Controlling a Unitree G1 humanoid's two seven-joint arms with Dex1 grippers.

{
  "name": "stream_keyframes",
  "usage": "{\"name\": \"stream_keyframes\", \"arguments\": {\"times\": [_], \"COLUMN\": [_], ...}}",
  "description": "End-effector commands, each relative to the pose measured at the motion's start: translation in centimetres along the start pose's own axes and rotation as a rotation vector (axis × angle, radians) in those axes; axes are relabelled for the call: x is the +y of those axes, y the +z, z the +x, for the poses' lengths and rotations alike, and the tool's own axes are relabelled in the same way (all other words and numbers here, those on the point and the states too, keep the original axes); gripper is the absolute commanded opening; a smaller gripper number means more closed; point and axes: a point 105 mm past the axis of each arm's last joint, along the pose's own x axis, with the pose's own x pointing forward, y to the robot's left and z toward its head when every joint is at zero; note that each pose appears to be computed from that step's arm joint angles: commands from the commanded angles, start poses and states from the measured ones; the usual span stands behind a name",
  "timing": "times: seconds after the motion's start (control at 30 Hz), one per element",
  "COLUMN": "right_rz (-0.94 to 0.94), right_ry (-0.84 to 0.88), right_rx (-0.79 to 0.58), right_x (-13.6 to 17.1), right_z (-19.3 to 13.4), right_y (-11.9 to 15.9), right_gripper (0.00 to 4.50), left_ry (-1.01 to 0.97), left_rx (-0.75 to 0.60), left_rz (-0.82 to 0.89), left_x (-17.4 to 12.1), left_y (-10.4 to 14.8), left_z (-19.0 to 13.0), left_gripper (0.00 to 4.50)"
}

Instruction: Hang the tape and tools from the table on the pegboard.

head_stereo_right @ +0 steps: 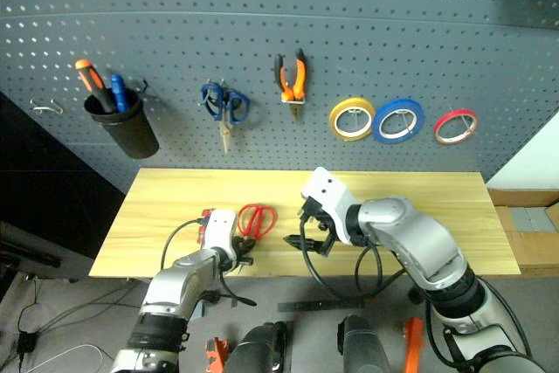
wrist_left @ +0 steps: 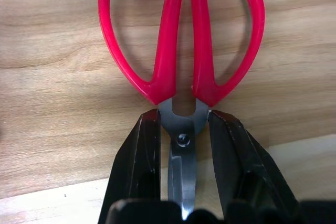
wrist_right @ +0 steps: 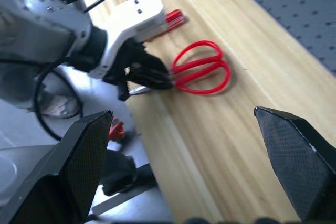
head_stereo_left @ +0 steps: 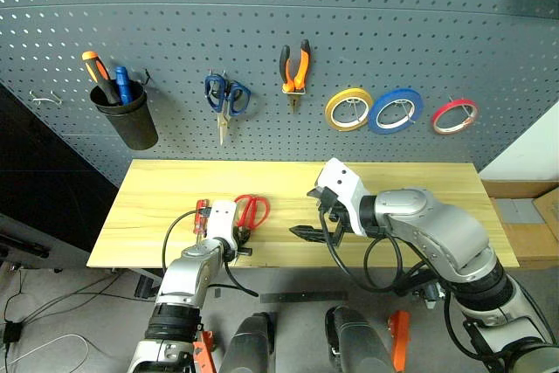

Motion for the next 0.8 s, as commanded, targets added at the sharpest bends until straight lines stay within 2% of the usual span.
{"name": "stream_keyframes", "arguments": {"times": [0.03,0.13,0.27,0.43,0.63,0.8], "right_rz": [-0.071,-0.123,-0.251,-0.269,-0.271,-0.28], "right_ry": [-0.043,-0.084,-0.115,-0.106,-0.139,-0.149], "right_rx": [-0.097,-0.207,-0.37,-0.486,-0.525,-0.514], "right_x": [0.0,-0.2,0.1,0.0,-0.9,-1.4], "right_z": [-1.1,-2.1,-3.6,-4.5,-4.9,-4.6], "right_y": [1.9,3.4,5.7,7.6,8.3,8.3], "right_gripper": [4.5,4.5,4.5,4.5,4.5,4.5], "left_ry": [-0.013,-0.006,-0.03,-0.021,0.03,0.106], "left_rx": [-0.197,-0.354,-0.51,-0.697,-0.871,-0.904], "left_rz": [0.074,0.163,0.196,0.269,0.372,0.363], "left_x": [-0.2,-0.3,-1.1,-1.9,-1.9,-0.5], "left_y": [3.6,5.8,8.1,11.4,14.6,16.1], "left_z": [-2.0,-4.3,-6.8,-9.6,-12.1,-11.8], "left_gripper": [0.98,0.98,0.98,0.98,0.98,0.98]}}
